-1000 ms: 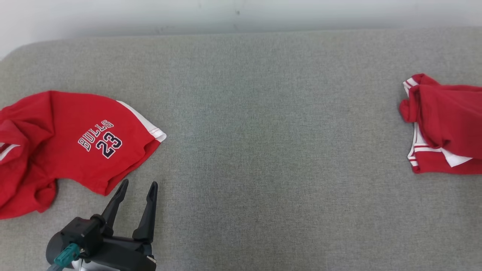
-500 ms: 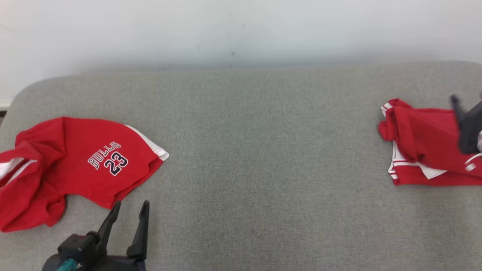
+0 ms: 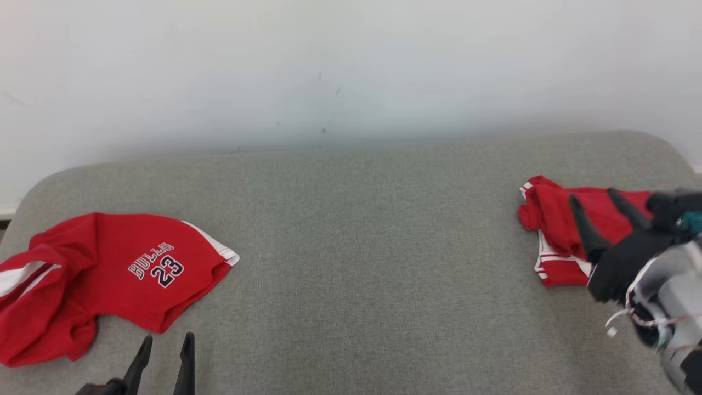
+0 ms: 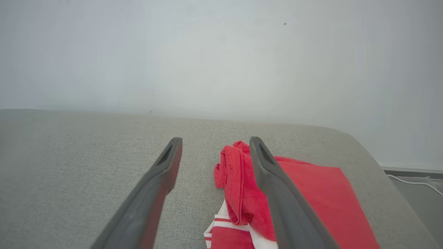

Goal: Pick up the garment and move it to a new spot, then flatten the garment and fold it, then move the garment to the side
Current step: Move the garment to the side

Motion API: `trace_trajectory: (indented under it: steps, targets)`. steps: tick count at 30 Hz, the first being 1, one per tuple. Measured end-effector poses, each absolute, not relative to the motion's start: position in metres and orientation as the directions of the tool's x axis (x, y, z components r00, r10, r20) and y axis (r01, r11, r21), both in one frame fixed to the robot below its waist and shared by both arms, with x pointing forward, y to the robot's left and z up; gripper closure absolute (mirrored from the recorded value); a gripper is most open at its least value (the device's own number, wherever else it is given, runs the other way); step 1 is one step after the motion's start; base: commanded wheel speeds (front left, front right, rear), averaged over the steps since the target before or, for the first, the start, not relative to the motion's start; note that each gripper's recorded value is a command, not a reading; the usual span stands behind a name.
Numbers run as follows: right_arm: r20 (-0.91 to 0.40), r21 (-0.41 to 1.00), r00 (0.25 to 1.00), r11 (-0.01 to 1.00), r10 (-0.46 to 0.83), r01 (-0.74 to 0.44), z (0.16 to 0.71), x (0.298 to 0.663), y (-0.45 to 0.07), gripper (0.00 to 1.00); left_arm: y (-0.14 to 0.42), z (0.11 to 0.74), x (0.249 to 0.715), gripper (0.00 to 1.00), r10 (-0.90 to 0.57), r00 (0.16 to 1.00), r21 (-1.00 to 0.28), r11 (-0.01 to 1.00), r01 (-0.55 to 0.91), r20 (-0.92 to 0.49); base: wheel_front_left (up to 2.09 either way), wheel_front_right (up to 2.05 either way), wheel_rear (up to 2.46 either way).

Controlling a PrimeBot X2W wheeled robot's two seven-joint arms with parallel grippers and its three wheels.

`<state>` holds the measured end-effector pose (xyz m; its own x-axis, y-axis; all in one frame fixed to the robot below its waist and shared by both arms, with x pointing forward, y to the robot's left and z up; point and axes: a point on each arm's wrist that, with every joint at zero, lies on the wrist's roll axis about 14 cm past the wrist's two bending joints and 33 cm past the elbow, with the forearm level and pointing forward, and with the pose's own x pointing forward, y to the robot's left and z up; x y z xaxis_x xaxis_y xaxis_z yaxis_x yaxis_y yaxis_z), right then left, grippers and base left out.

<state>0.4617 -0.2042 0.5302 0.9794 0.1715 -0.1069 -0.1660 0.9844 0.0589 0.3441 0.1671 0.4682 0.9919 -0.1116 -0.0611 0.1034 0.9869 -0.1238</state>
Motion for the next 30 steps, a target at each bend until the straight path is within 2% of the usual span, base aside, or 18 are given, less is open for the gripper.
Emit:
trace_trajectory:
  steps: [5,11,20,30]
  targets:
    - [-0.045,0.093,0.984,0.981,0.174,-0.169,0.527,0.431,-0.197,0.00,0.166,0.470,0.332,0.00,-0.105,0.993,-0.125,0.987,0.098,-0.054,0.00,0.00,0.00]
    - [-0.034,0.143,0.990,0.981,0.139,-0.132,0.517,0.401,-0.198,0.00,0.166,0.485,0.336,0.00,-0.103,0.995,-0.115,0.988,0.101,-0.006,0.00,0.00,0.00]
    - [-0.049,0.158,0.992,0.982,0.115,-0.106,0.503,0.376,-0.198,0.00,0.174,0.487,0.332,0.00,-0.072,0.997,-0.108,0.992,0.072,-0.003,0.00,0.00,0.00]
    - [-0.033,0.168,0.998,0.985,0.047,-0.040,0.503,0.359,-0.222,0.00,0.190,0.492,0.331,0.00,-0.039,0.999,-0.044,0.998,0.040,0.012,0.00,0.00,0.00]
